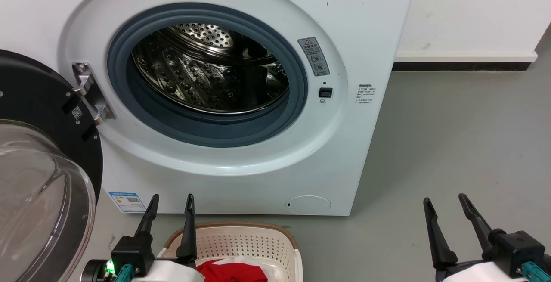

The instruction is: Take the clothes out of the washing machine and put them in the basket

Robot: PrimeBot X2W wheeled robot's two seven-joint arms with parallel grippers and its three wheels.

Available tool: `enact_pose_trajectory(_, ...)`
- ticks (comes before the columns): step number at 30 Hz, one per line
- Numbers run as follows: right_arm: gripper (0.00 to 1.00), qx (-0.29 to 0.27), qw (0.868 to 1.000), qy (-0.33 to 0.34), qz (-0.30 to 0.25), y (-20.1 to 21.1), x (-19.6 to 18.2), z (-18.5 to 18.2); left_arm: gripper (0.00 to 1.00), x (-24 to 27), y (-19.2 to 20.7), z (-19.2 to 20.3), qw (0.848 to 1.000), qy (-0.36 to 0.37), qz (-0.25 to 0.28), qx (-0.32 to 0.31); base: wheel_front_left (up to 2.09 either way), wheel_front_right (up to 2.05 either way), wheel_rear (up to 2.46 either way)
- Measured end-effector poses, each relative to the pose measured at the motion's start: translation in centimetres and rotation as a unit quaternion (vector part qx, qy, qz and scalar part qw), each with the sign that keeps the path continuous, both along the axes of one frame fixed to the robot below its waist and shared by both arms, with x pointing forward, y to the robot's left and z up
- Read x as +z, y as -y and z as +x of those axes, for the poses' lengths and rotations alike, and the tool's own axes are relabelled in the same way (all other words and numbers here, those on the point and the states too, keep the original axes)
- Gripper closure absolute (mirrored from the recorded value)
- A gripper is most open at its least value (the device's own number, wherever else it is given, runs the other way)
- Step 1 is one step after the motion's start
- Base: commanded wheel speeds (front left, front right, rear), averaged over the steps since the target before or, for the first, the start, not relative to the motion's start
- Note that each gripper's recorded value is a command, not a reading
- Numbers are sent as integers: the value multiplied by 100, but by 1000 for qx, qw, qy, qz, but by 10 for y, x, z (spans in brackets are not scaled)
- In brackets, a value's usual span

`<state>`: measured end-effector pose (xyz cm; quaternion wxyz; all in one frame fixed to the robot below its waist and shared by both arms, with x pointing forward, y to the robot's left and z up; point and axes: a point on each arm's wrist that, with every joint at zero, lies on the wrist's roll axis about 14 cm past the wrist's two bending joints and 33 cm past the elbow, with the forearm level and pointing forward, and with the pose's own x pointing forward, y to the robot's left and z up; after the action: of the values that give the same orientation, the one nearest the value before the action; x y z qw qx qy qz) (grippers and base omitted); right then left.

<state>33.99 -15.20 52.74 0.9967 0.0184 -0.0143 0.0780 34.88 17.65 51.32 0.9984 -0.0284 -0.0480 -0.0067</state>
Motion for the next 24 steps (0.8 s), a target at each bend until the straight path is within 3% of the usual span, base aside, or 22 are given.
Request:
enact_pose_trajectory(8,0,-2,1000,-2,3,1,-1,0,0,0,1,0,1000,-1,3,-4,0,0,0)
enact_pose_trajectory(9,100,-2,1000,-2,3,1,-2,0,100,0,2,1,1000,-1,4,-5,0,0,0)
enact_pose_trajectory(14,100,-2,1000,-24,11,1,-15,-3,100,-19,1,-5,999,-34,-7,-3,0,0,0)
enact_pose_trajectory(24,100,-9,992,-44,116,5,-22,-1,100,-28,-9,-3,992,-60,-106,15,0,0,0)
